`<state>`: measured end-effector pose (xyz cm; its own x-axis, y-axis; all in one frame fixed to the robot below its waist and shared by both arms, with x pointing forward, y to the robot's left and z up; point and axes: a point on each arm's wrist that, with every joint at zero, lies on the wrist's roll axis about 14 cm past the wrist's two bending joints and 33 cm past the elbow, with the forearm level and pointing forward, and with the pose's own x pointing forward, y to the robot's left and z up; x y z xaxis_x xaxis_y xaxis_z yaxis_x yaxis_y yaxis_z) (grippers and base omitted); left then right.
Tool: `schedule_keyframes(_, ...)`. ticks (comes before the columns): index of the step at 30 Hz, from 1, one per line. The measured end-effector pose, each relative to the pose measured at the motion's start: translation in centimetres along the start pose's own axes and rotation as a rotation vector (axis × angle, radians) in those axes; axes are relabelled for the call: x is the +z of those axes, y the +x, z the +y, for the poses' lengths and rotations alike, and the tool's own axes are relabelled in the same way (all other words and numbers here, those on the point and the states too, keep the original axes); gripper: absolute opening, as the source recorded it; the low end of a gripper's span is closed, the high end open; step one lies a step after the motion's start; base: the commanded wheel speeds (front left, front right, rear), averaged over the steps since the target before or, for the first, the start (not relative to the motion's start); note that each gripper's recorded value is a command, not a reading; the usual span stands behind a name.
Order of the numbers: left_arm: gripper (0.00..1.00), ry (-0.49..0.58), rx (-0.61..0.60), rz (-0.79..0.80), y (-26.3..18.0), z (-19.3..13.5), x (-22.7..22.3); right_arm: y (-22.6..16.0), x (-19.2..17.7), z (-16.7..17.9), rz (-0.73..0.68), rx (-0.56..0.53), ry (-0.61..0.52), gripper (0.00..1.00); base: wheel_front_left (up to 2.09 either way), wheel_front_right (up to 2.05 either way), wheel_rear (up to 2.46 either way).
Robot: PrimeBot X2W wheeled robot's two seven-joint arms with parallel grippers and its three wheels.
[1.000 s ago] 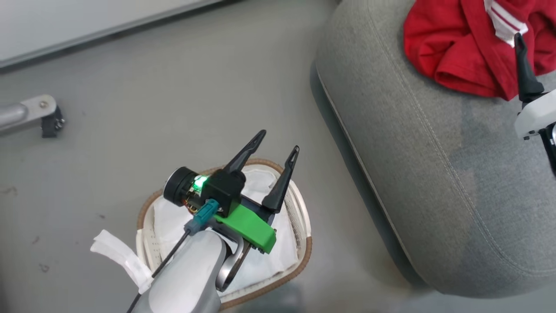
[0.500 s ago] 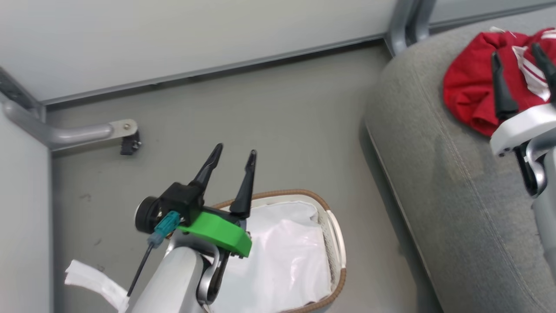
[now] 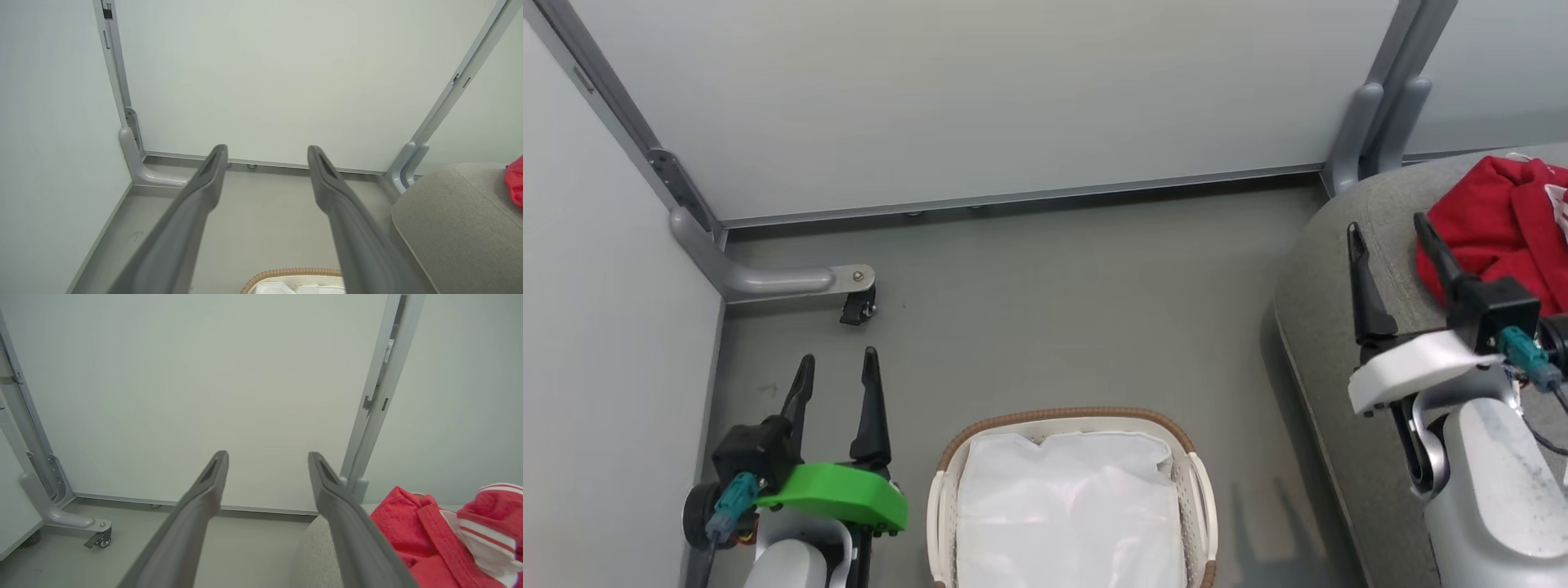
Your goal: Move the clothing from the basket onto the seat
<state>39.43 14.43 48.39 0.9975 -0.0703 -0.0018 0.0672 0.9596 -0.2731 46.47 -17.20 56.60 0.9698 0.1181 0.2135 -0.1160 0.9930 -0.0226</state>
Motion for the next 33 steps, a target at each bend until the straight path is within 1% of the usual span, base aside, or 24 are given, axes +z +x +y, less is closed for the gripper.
schedule_keyframes(3, 1.0, -0.006, 0.035, -0.015, -1.0, 1.0, 0.4, -1.2, 0.0, 1.1, -0.005, 0.005, 0.017, 1.0, 0.0, 0.0, 0.0)
schedule_keyframes(6, 1.0, -0.006, 0.061, 0.005, -2.3, 1.8, -0.3, -2.7, -0.4, 1.7, 0.003, 0.006, 0.026, 1.0, 0.0, 0.0, 0.0)
schedule_keyframes(9, 1.0, -0.007, 0.07, 0.004, -3.0, 2.0, -0.4, -4.0, -1.0, 1.5, 0.024, -0.007, 0.03, 1.0, 0.0, 0.0, 0.0)
schedule_keyframes(12, 1.0, -0.001, 0.073, 0.011, -3.6, 2.1, -0.6, -5.2, -1.8, 1.6, 0.048, -0.017, 0.088, 1.0, 0.0, 0.0, 0.0)
schedule_keyframes(19, 1.0, -0.002, 0.084, 0.017, -4.5, 2.4, -0.9, -7.2, -3.0, 2.0, 0.091, -0.017, 0.122, 1.0, 0.0, 0.0, 0.0)
schedule_keyframes(24, 1.0, -0.003, 0.089, 0.022, -4.7, 2.5, -1.1, -7.9, -4.1, 2.8, 0.127, 0.001, 0.143, 1.0, 0.0, 0.0, 0.0)
schedule_keyframes(33, 1.0, -0.002, 0.083, 0.036, -4.9, 2.3, -1.5, -8.0, -4.8, 3.7, 0.149, 0.022, 0.152, 1.0, 0.0, 0.0, 0.0)
